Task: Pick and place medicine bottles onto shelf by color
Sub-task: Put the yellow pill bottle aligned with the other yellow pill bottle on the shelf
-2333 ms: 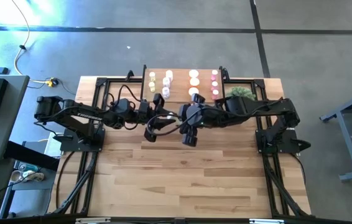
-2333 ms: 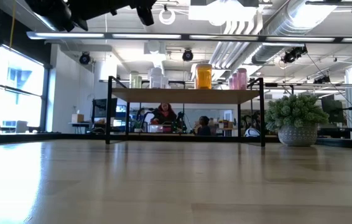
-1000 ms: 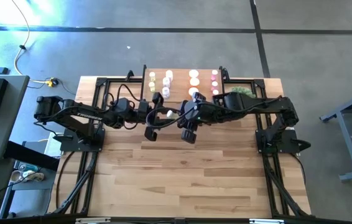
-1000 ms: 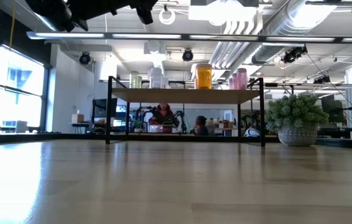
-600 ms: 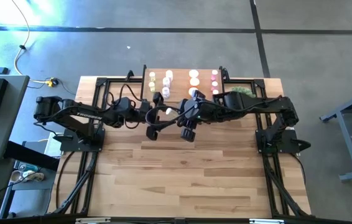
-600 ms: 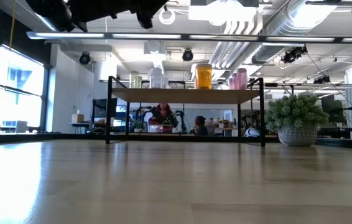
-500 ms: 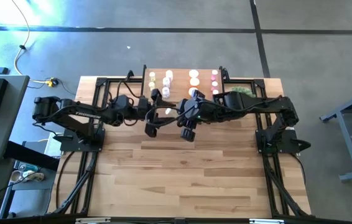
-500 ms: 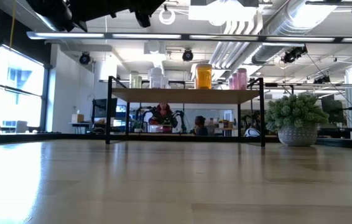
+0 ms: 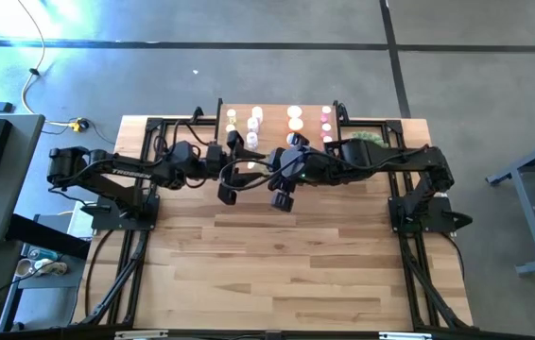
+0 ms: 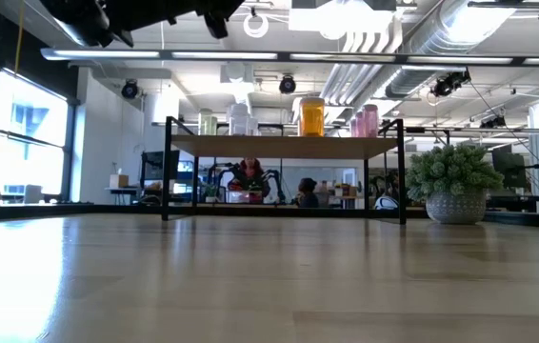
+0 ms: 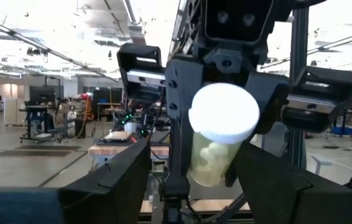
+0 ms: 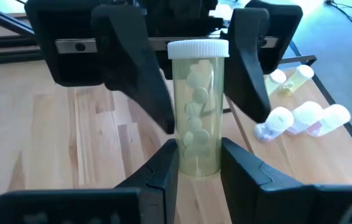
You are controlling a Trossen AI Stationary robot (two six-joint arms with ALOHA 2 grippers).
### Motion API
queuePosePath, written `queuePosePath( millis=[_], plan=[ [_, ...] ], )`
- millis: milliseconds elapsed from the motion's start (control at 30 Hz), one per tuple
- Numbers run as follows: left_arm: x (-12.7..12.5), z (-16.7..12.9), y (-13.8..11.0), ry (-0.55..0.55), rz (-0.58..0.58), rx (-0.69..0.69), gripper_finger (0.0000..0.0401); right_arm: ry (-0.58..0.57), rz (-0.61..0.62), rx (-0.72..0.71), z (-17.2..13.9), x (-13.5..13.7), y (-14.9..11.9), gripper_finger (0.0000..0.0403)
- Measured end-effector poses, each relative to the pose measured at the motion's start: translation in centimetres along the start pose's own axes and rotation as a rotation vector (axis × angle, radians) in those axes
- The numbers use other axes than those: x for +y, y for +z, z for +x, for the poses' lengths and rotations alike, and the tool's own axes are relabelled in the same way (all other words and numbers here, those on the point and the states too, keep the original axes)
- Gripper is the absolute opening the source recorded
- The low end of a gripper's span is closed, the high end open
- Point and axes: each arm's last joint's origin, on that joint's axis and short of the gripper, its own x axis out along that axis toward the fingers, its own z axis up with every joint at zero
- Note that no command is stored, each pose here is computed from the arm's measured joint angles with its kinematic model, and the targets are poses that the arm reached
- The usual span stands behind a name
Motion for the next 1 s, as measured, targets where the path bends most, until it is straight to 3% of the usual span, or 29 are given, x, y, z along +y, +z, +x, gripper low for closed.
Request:
queuePosePath(
  millis=[700,1000],
  plan=[
    [-0.29,0.01,0.42,-0.064,0.018,-0.042,0.0106,0.068,0.022,-0.041,-0.02,0.2,0.49,0.0083],
    [-0.29,0.01,0.41,-0.064,0.018,-0.042,0.009,0.067,0.016,-0.038,-0.03,0.2,0.46,0.0088]
  ],
)
